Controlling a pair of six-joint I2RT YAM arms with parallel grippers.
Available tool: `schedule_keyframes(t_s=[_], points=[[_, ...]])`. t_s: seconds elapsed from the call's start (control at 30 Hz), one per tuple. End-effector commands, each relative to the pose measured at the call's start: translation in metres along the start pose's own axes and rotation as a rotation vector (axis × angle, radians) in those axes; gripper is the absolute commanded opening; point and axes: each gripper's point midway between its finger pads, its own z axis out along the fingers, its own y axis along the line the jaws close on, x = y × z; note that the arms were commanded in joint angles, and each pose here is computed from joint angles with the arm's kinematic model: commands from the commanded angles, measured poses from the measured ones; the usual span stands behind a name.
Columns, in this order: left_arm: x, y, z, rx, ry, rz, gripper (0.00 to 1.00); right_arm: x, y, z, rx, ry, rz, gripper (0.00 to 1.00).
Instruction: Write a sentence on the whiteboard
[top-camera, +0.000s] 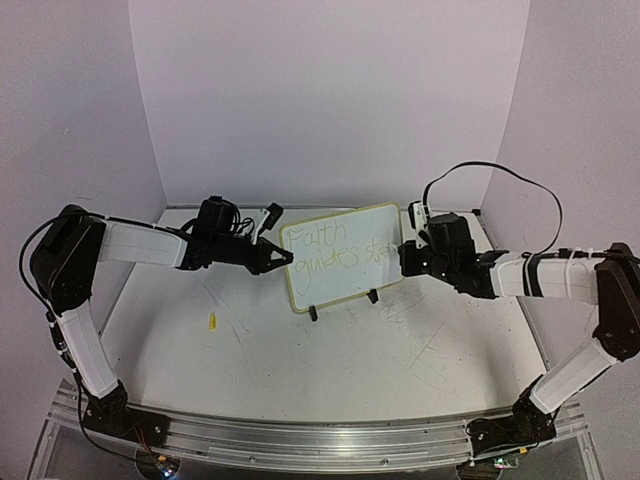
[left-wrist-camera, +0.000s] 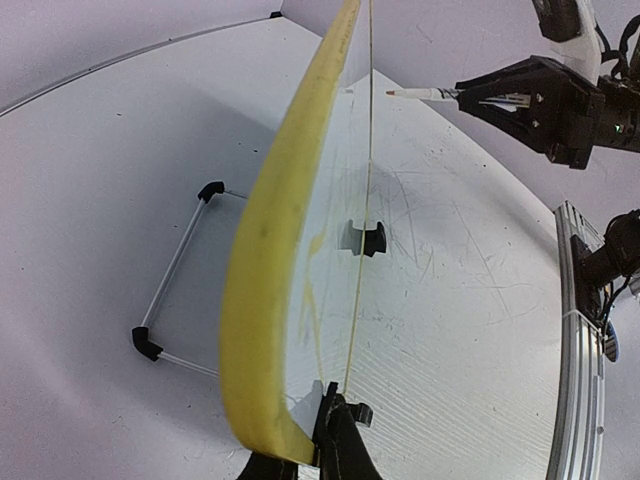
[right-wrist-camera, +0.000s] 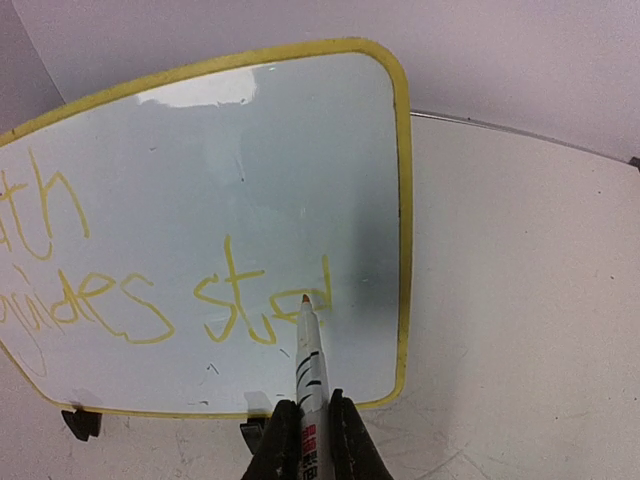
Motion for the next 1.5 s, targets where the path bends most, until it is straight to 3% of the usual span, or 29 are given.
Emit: schedule_keyframes(t_s=[0.0, 0.5, 1.47], points=[[0.014, 0.051, -0.011, -0.248, 0.060, 0.057, 0.00, -0.029, 0.000, 0.003, 0.015, -0.075, 0.003, 0.00], [0.016, 0.052, -0.011, -0.253, 0.065, 0.058, 0.00, -0.029, -0.005, 0.017, 0.063, -0.070, -0.006, 0.00], [0.016, 0.052, -0.011, -0.250, 0.065, 0.057, 0.00, 0.040, -0.010, 0.028, 0.050, 0.079, 0.016, 0.00]])
